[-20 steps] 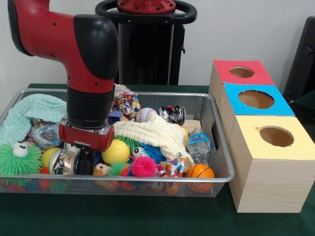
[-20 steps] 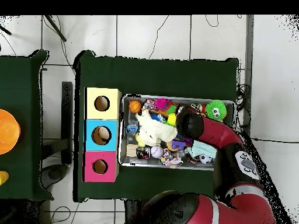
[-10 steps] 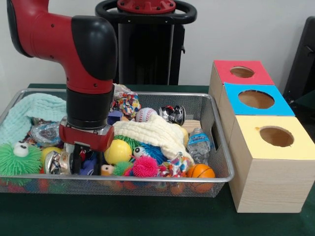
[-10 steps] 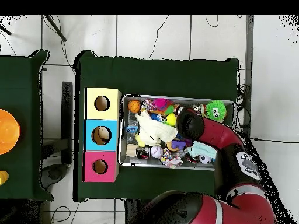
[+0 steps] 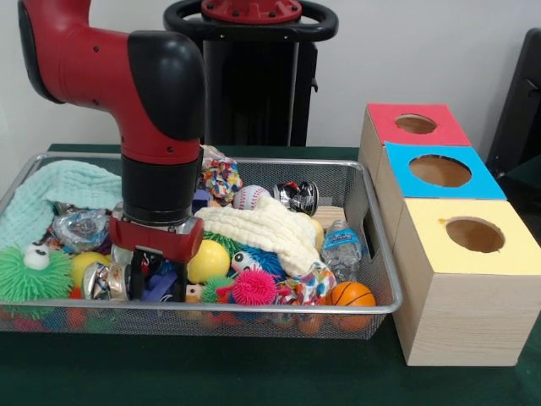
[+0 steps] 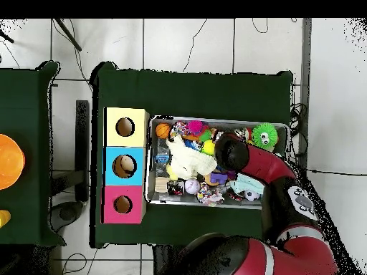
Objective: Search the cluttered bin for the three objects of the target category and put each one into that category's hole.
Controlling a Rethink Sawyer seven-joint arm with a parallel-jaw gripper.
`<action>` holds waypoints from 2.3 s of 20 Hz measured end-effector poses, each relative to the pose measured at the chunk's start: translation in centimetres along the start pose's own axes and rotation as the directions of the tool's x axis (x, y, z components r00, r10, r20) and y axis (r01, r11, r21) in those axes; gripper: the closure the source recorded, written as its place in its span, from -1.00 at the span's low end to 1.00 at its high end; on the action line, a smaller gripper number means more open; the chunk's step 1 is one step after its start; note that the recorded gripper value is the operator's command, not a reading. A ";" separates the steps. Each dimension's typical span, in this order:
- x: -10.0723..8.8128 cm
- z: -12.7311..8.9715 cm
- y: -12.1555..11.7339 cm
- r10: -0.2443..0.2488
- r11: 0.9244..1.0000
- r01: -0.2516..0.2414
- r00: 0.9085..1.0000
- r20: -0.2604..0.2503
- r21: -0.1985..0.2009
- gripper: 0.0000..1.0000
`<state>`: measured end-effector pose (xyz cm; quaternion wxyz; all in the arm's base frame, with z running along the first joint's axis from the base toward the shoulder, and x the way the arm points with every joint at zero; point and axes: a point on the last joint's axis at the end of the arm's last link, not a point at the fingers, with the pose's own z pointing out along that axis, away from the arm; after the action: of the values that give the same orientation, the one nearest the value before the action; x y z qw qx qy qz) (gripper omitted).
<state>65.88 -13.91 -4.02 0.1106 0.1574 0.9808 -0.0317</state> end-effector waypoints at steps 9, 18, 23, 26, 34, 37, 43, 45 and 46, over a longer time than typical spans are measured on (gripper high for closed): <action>0.1 0.6 -0.1 0.077 0.996 -0.073 0.993 0.091 -0.042 -1.00; 0.7 0.5 0.4 0.178 0.983 -0.172 0.976 0.126 -0.057 -1.00; 0.7 -0.3 0.0 0.236 0.970 -0.232 0.970 0.055 -0.066 -1.00; 0.8 -1.0 0.2 0.260 0.962 -0.260 0.965 -0.019 -0.076 -1.00; 0.8 -1.8 0.2 0.270 0.958 -0.276 0.960 -0.081 -0.083 -1.00; 1.0 -2.2 0.2 0.269 0.957 -0.278 0.957 -0.105 -0.085 -1.00; 2.2 -3.2 -0.2 0.267 0.953 -0.289 0.942 -0.203 -0.091 -1.00; 2.9 -3.5 -0.2 0.263 0.951 -0.295 0.930 -0.258 -0.094 -1.00; 3.2 -3.6 -0.3 0.261 0.950 -0.297 0.925 -0.276 -0.095 -1.00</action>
<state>62.12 -12.85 -1.26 -0.0054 0.2907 0.9541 0.0717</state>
